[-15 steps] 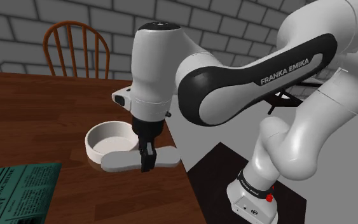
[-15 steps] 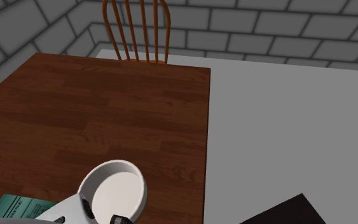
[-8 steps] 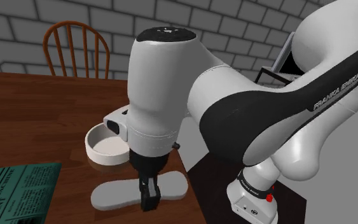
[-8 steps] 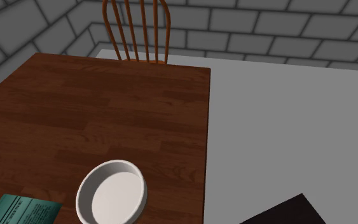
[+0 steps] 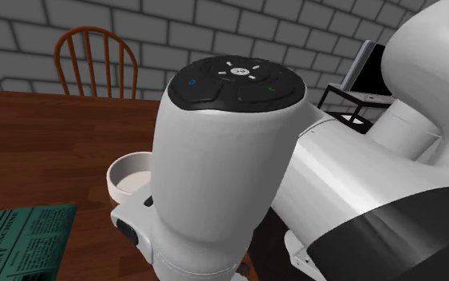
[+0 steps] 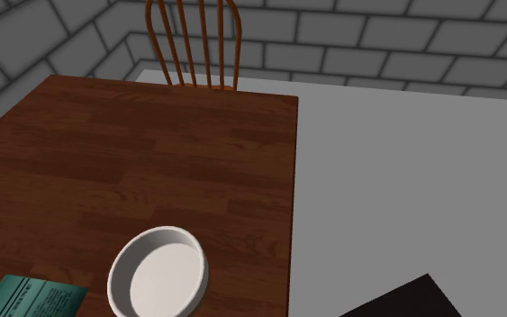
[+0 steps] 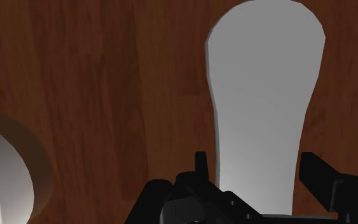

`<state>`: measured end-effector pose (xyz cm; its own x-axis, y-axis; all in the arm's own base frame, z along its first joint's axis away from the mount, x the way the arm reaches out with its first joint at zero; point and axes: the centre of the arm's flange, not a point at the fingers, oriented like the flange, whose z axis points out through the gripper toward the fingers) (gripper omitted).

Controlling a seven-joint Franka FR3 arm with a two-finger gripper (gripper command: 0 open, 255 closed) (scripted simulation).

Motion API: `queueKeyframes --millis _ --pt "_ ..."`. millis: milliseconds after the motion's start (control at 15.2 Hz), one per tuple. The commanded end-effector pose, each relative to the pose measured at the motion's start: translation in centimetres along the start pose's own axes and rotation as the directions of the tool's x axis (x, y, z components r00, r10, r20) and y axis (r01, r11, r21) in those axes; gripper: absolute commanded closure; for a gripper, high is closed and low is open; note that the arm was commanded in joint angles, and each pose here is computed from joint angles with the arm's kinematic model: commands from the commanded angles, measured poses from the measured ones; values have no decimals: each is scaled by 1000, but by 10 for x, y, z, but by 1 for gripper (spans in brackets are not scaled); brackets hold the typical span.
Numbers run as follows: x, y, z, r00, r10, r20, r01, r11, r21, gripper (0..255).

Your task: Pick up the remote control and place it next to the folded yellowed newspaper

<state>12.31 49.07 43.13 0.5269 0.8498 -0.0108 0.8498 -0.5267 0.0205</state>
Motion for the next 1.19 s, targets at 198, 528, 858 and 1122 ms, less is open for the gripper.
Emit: queueKeyframes --millis 198,528,858,1122 --pt "4 -34 10 1000 2 0 -2 1000 1 255" --pt "4 -35 36 1000 2 0 -2 1000 1 255" --pt "4 -35 63 1000 2 0 -2 1000 1 255" --pt "5 -36 87 1000 2 0 -2 1000 1 255"
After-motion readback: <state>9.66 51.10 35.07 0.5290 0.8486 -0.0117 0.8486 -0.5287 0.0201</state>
